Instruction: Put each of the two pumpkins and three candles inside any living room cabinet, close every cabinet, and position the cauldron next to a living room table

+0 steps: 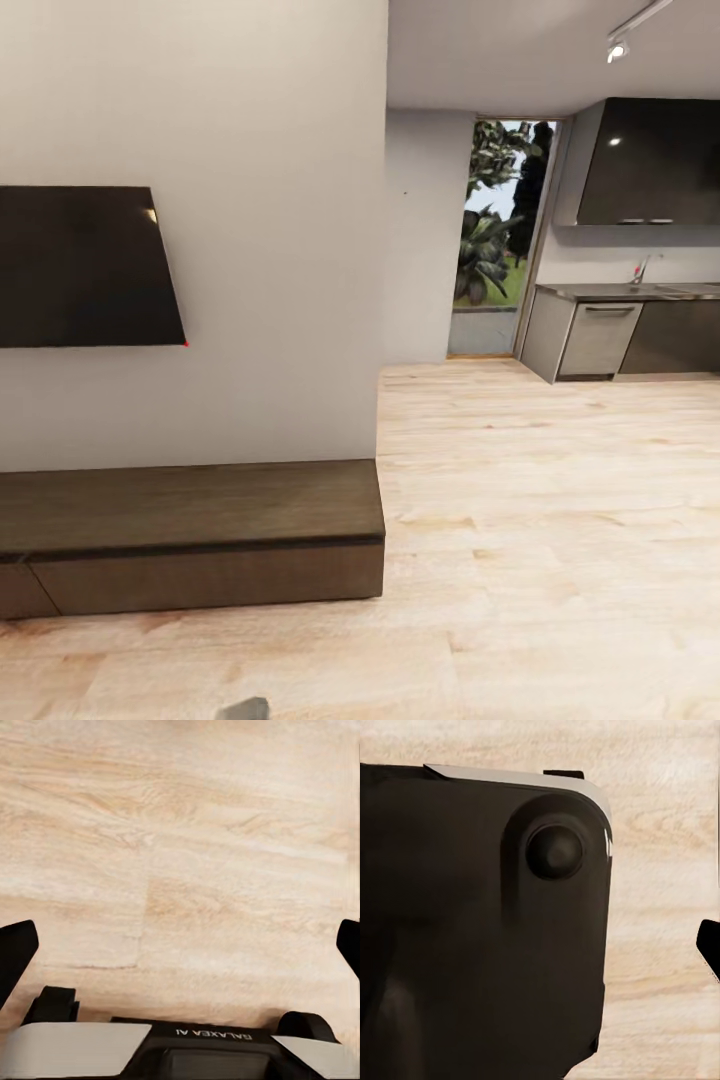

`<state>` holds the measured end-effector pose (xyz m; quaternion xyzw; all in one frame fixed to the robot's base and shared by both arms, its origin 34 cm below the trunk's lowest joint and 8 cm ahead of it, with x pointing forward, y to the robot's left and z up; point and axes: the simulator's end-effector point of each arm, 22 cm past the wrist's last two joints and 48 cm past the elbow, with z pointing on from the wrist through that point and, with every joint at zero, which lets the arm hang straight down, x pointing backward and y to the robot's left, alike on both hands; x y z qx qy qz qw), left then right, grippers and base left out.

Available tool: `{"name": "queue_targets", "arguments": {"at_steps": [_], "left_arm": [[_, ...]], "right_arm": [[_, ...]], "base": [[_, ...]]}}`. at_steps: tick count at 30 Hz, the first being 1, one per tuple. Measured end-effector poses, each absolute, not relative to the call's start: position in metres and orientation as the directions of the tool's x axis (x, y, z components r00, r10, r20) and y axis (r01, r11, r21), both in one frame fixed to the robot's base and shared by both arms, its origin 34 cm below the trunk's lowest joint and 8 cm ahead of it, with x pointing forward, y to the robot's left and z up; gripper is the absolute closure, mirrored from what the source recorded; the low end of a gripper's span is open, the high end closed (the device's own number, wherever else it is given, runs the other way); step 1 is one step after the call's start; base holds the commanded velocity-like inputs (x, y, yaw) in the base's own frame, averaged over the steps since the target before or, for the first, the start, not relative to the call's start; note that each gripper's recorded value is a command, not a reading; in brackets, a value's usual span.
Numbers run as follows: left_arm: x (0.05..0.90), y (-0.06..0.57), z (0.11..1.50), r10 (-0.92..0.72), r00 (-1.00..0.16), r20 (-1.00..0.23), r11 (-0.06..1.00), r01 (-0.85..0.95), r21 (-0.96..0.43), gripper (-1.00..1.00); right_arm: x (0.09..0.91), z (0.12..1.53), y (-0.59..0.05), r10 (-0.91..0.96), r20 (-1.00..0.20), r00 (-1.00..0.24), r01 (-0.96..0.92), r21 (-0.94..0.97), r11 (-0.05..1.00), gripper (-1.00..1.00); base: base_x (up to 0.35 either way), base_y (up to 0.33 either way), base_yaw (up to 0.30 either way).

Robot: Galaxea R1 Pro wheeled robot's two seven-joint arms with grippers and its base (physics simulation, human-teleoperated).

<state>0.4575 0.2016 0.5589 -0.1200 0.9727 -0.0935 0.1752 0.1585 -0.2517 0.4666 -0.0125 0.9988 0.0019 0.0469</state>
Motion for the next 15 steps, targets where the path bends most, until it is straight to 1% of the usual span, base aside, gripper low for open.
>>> {"name": "queue_targets", "arguments": {"at_steps": [4,9,10,11,15], "left_arm": [[0.491,0.198,0.576,-0.267,-0.895,-0.356,0.952,-0.188,-0.242,-1.0],[0.507,0.195,0.587,-0.273,-0.883,-0.382,0.948,-0.18,-0.261,-1.0],[0.532,0.19,0.611,-0.322,-0.847,-0.423,0.927,-0.193,-0.321,-1.0],[0.543,0.186,0.622,-0.343,-0.832,-0.435,0.916,-0.195,-0.349,-1.0],[0.565,0.168,0.666,-0.38,-0.83,-0.409,0.874,-0.179,-0.451,-1.0]], "right_arm": [[0.165,0.467,-0.253,-0.023,-0.125,-0.992,-0.023,-0.003,1.0,-1.0],[0.168,0.468,-0.253,-0.021,-0.136,-0.991,-0.02,-0.006,1.0,-1.0],[0.169,0.468,-0.253,-0.02,-0.137,-0.99,-0.02,-0.001,1.0,-1.0],[0.172,0.468,-0.253,-0.02,-0.144,-0.989,-0.02,0.0,1.0,-1.0],[0.227,0.473,-0.253,-0.022,-0.251,-0.968,-0.023,-0.001,1.0,-1.0]], "base": [[0.0,0.0,0.0],[0.0,0.0,0.0],[0.0,0.0,0.0],[0.0,0.0,0.0],[0.0,0.0,0.0]]}}
